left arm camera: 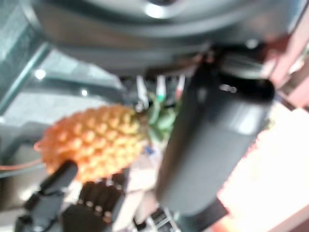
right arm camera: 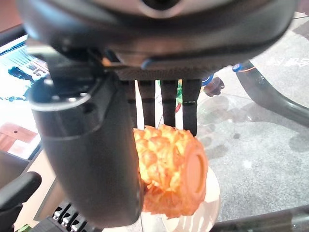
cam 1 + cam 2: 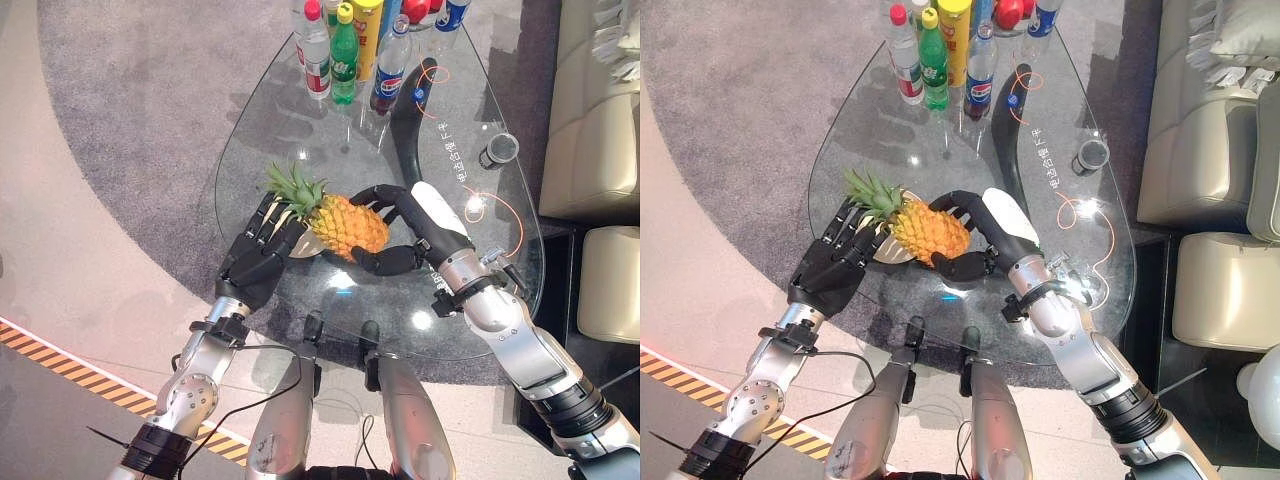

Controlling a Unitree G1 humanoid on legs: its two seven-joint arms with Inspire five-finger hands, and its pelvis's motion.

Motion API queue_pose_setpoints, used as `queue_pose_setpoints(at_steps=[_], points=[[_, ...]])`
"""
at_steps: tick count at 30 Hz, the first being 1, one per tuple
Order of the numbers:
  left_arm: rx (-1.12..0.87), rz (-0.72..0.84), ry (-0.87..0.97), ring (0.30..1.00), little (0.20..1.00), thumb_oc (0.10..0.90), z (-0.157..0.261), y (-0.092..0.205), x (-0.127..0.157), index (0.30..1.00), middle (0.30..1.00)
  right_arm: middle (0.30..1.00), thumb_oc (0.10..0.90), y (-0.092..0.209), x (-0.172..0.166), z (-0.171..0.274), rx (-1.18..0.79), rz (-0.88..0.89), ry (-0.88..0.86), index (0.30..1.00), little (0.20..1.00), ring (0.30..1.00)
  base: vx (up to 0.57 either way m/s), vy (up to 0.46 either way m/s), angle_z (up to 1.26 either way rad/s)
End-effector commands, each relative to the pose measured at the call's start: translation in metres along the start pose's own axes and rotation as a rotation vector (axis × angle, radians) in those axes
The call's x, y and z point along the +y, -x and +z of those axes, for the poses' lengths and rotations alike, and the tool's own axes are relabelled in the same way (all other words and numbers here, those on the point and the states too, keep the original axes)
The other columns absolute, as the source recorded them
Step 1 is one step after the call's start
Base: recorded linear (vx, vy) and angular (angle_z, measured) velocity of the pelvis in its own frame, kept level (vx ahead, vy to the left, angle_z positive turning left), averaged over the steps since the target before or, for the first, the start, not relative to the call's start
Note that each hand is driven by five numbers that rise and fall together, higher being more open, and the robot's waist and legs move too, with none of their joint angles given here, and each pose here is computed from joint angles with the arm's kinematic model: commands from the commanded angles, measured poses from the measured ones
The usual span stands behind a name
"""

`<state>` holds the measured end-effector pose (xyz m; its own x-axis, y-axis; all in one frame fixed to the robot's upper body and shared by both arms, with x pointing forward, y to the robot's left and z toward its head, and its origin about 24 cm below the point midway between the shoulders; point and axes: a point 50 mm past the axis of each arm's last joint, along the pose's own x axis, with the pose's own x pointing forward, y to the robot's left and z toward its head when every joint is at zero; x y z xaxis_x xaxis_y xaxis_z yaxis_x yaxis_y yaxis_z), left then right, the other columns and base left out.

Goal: Pick up the fruit to the plate

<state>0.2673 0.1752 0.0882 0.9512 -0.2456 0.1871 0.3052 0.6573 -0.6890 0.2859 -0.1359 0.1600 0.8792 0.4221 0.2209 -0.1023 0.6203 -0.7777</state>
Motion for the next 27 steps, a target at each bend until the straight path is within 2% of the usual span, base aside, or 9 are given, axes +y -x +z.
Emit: queue_pose_setpoints(at_steps=[1,7,10,12,14,15,19,27], points=[[-0.125,-0.32,0.034,0.9,0.9,0.8,0.017,-0.01,-0.067,0.9,0.9,0.3,0.1,0.012,0.002,0.119,-0.659,0.085,-0.048,0.3,0.2,0.3,0.0,0.0,0.0],[-0.133,-0.314,0.042,0.9,0.9,0.8,0.016,-0.011,-0.07,0.9,0.9,0.3,0.1,0.015,0.005,0.125,-0.706,0.139,-0.101,0.3,0.2,0.3,0.0,0.0,0.0],[-0.138,-0.316,0.048,0.9,0.9,0.8,0.015,-0.012,-0.072,0.9,0.9,0.3,0.1,0.017,0.012,0.129,-0.719,0.271,-0.22,0.3,0.2,0.3,0.0,0.0,0.0],[-0.133,-0.306,0.044,0.9,0.9,0.8,0.012,-0.013,-0.072,0.9,0.9,0.3,0.1,0.02,0.02,0.132,-0.733,0.384,-0.388,0.3,0.2,0.3,0.0,0.0,0.0],[-0.125,-0.302,0.043,0.9,0.9,0.8,0.009,-0.014,-0.071,0.9,0.9,0.3,0.1,0.019,0.022,0.133,-0.73,0.386,-0.434,0.3,0.2,0.3,0.0,0.0,0.0],[-0.102,-0.263,0.05,0.9,0.9,0.8,0.002,-0.017,-0.066,0.9,0.9,0.3,0.1,0.015,0.023,0.132,-0.723,0.318,-0.459,0.3,0.2,0.3,0.0,0.0,0.0],[-0.083,-0.204,0.07,0.9,0.9,0.8,-0.004,-0.018,-0.054,0.9,0.9,0.3,0.1,0.01,0.02,0.13,-0.718,0.261,-0.475,0.3,0.2,0.3,0.0,0.0,0.0],[-0.061,-0.158,0.08,0.9,0.9,0.8,-0.013,-0.013,-0.039,0.9,0.9,0.3,0.1,0.016,0.003,0.129,-0.754,0.173,-0.512,0.3,0.2,0.3,0.0,-0.004,-0.02]])
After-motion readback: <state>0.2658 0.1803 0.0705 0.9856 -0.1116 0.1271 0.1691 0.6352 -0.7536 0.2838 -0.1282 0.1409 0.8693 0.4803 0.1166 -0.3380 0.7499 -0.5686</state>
